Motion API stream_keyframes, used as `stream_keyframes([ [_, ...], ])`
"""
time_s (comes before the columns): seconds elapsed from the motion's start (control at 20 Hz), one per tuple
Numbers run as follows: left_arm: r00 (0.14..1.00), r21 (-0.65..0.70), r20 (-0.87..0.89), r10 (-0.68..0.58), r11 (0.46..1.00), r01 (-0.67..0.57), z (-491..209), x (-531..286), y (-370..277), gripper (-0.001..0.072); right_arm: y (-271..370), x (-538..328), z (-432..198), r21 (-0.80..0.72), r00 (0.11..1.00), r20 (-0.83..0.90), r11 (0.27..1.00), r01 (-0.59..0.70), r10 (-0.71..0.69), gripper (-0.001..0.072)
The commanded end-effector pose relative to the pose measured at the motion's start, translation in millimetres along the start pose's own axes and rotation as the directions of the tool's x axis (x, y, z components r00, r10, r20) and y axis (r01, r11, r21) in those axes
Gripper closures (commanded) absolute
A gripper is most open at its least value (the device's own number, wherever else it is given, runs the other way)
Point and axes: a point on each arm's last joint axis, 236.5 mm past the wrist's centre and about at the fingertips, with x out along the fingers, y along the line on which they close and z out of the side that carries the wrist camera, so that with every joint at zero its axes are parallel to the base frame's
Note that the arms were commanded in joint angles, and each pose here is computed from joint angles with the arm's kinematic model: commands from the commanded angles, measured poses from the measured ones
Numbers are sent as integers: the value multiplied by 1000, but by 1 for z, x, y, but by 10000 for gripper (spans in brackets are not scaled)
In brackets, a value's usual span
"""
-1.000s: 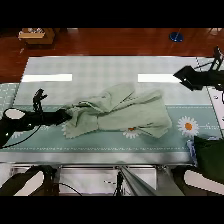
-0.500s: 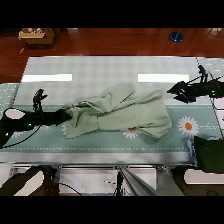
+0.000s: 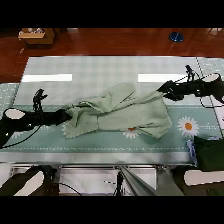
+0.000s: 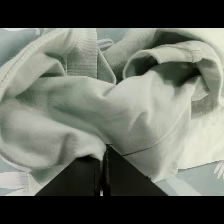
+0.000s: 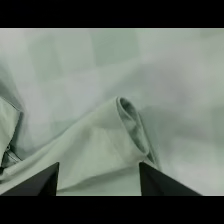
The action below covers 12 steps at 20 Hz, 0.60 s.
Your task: Fold the shirts.
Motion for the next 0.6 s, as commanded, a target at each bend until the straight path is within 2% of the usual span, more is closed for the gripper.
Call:
stream_keyframes([
  [0.0,1000,1,0,0,1000,0,0,0,0,680,4,9,3,27,1000,11,999,-18,18,179],
  [0.15,1000,1,0,0,1000,0,0,0,0,680,-2,16,3,43,1000,7,999,-10,10,188],
  [0.25,1000,1,0,0,1000,0,0,0,0,680,-5,18,6,51,1000,18,999,-4,3,362],
  [0.35,1000,1,0,0,1000,0,0,0,0,680,-6,19,9,57,999,33,998,-4,2,497],
  [0.45,1000,1,1,0,1000,0,0,0,0,680,-4,19,10,63,999,35,998,-14,12,685],
  [0.55,1000,2,3,-1,1000,1,1,-1,-1,681,5,15,10,67,998,35,996,-59,57,686],
])
